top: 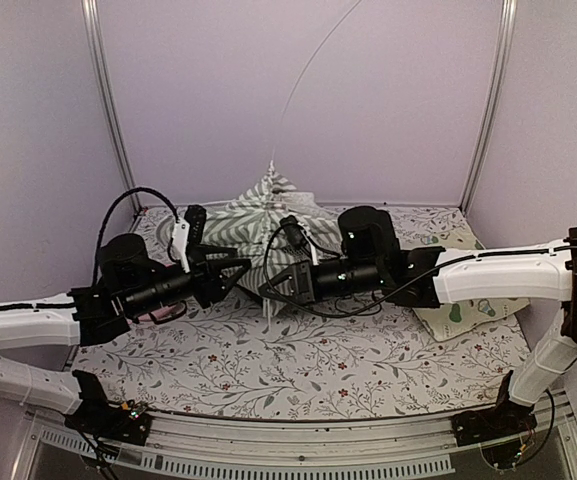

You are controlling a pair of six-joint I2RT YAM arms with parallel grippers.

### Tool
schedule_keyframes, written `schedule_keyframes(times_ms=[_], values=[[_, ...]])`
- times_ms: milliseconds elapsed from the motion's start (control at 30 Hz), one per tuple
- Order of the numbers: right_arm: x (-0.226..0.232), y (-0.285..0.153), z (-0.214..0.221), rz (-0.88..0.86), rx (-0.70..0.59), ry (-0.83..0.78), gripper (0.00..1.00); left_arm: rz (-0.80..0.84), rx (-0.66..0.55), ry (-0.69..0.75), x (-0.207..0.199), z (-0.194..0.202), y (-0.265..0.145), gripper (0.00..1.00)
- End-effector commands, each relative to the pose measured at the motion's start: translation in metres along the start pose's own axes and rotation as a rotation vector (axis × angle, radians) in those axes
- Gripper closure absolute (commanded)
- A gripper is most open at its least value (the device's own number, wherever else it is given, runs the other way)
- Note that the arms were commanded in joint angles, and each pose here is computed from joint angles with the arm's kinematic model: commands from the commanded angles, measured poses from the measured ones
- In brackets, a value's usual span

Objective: Set up the pet tent
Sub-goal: Pick up the tent pole from the tent, then pick up the tent fabric from the tent.

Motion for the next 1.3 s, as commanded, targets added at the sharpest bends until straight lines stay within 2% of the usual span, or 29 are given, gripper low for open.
schedule_keyframes(times_ms=[0,267,500,767,1000,1167,1267], values=[[0.024,-0.010,-0.031,-0.101,-0.160,-0.075,1.00,-0.030,-0.089,-0.013,-0.004,0.003,-0.024,0.50],[0.034,-0.005,-0.046,-0.156,-0.210,-0.069,1.00,-0.055,-0.069,0.034,-0.021,0.049,-0.038,0.54],[0.043,-0.003,-0.057,-0.179,-0.233,-0.063,1.00,-0.091,-0.043,0.083,-0.022,0.065,-0.020,0.58],[0.049,-0.003,-0.060,-0.183,-0.253,-0.063,1.00,-0.176,-0.070,0.128,-0.018,0.063,-0.008,0.62],[0.049,-0.003,-0.061,-0.176,-0.262,-0.061,1.00,-0.131,-0.085,0.158,-0.023,0.056,-0.004,0.63],[0.049,-0.004,-0.063,-0.168,-0.275,-0.057,1.00,-0.111,-0.068,0.191,-0.026,0.055,0.005,0.71],[0.051,-0.006,-0.065,-0.160,-0.294,-0.060,1.00,-0.094,-0.053,0.199,-0.028,0.055,0.009,0.83]])
Point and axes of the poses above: each gripper's point midway between its finger pads, its own y axis out along the fingers, its own x axis along the line the jaws close on, z = x × y, the point moved 10 cm from there along -y, back along the fingers, and after that the axes turned 4 degrees about y, right-handed, at the moved point
